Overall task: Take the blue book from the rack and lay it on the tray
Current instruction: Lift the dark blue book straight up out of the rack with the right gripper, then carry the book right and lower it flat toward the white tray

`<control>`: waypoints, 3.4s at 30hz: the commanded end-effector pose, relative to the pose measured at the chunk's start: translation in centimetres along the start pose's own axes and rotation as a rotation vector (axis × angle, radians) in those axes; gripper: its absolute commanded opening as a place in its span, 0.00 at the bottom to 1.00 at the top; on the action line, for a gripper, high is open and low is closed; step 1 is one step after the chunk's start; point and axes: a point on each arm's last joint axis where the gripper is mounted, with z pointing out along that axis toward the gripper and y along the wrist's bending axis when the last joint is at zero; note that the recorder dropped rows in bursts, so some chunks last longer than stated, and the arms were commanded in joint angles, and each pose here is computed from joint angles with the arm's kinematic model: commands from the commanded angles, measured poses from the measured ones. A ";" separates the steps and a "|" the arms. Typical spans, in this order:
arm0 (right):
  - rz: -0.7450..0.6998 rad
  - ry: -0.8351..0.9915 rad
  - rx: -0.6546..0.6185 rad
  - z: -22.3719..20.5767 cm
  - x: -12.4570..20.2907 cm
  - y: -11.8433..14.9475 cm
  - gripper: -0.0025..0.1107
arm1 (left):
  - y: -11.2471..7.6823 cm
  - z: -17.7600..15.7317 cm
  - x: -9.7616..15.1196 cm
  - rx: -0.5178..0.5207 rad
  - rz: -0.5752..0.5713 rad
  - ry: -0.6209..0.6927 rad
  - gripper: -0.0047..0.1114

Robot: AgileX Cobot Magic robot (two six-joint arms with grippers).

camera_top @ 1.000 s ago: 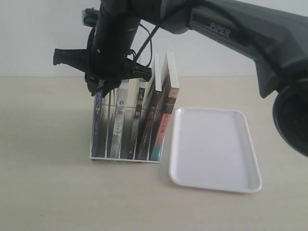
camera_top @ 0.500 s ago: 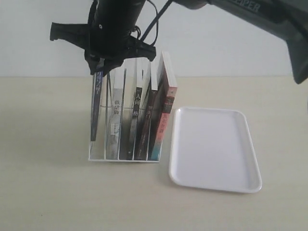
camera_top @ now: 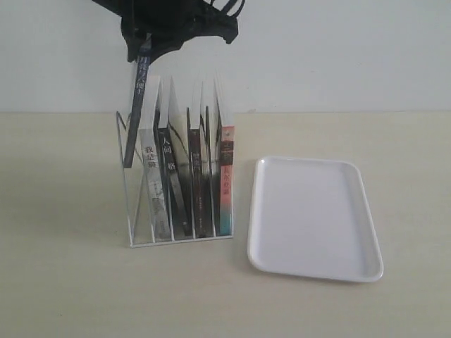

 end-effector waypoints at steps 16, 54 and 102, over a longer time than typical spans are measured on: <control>-0.099 -0.230 -0.064 -9.1 -1.7 0.9 0.02 | 0.0 -0.1 -0.3 -0.003 0.000 -0.022 0.08; -0.324 -0.698 0.102 -36.1 3.8 -4.3 0.02 | 0.0 -0.1 -0.3 -0.003 0.000 -0.022 0.08; -1.591 -0.255 0.460 -8.7 17.3 -14.3 0.02 | 0.0 -0.1 -0.3 -0.003 0.000 -0.022 0.08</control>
